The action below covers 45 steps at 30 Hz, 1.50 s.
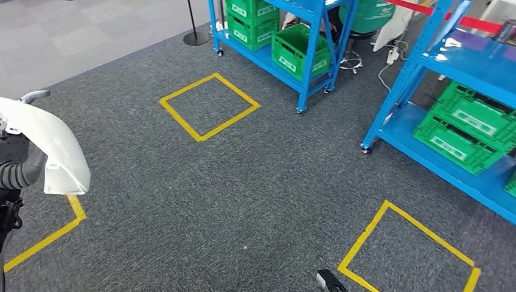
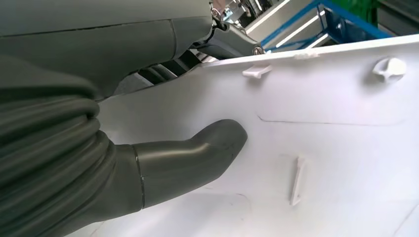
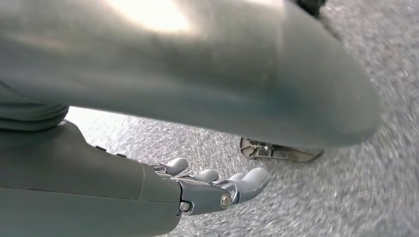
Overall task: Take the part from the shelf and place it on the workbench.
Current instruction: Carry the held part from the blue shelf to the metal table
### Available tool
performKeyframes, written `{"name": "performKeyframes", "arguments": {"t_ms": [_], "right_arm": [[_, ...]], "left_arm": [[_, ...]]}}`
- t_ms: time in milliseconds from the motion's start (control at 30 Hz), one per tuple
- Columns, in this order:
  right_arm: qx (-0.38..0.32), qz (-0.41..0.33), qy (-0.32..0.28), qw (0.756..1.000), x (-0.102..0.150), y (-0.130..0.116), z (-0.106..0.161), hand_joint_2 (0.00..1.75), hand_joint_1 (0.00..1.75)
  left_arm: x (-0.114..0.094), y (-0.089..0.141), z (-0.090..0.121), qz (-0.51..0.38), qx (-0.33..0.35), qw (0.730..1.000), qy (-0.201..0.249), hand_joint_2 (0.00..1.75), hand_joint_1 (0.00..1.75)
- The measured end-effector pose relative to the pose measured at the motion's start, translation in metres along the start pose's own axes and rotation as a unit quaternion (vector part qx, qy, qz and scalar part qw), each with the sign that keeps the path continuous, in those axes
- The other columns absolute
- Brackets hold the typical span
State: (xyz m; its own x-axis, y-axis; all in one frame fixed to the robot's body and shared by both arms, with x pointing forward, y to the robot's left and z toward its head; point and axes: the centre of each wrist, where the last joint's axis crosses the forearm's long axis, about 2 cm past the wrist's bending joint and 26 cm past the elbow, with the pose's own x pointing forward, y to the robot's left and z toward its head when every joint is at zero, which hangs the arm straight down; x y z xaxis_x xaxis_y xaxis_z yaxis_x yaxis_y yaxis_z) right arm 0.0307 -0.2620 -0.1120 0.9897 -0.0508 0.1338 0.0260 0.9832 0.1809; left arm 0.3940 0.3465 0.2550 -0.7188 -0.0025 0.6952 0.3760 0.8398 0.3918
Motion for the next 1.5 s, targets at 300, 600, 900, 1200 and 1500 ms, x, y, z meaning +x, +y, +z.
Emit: {"name": "performKeyframes", "arguments": {"t_ms": [300,600,900,1200,1500], "right_arm": [[-0.001,-0.018,0.003,1.0,0.0,0.0,0.0,0.0,0.0],[-0.004,-0.031,0.003,0.999,0.0,0.003,0.0,0.0,0.0],[-0.003,-0.034,0.0,0.999,0.004,0.004,-0.001,0.0,0.0],[-0.003,-0.036,0.004,0.999,0.002,0.004,-0.001,0.0,0.0],[-0.002,-0.037,0.002,0.999,0.003,0.006,-0.001,0.0,0.0]], "left_arm": [[-0.002,0.005,0.005,0.0,0.004,1.0,0.009,1.75,1.75],[-0.005,0.007,0.009,-0.001,0.003,1.0,0.02,1.75,1.75],[-0.005,0.009,0.007,-0.004,0.002,1.0,0.018,1.75,1.75],[-0.006,0.005,0.006,0.001,0.002,1.0,0.018,1.75,1.75],[-0.005,0.009,0.007,-0.004,0.0,1.0,0.019,1.75,1.75]]}}
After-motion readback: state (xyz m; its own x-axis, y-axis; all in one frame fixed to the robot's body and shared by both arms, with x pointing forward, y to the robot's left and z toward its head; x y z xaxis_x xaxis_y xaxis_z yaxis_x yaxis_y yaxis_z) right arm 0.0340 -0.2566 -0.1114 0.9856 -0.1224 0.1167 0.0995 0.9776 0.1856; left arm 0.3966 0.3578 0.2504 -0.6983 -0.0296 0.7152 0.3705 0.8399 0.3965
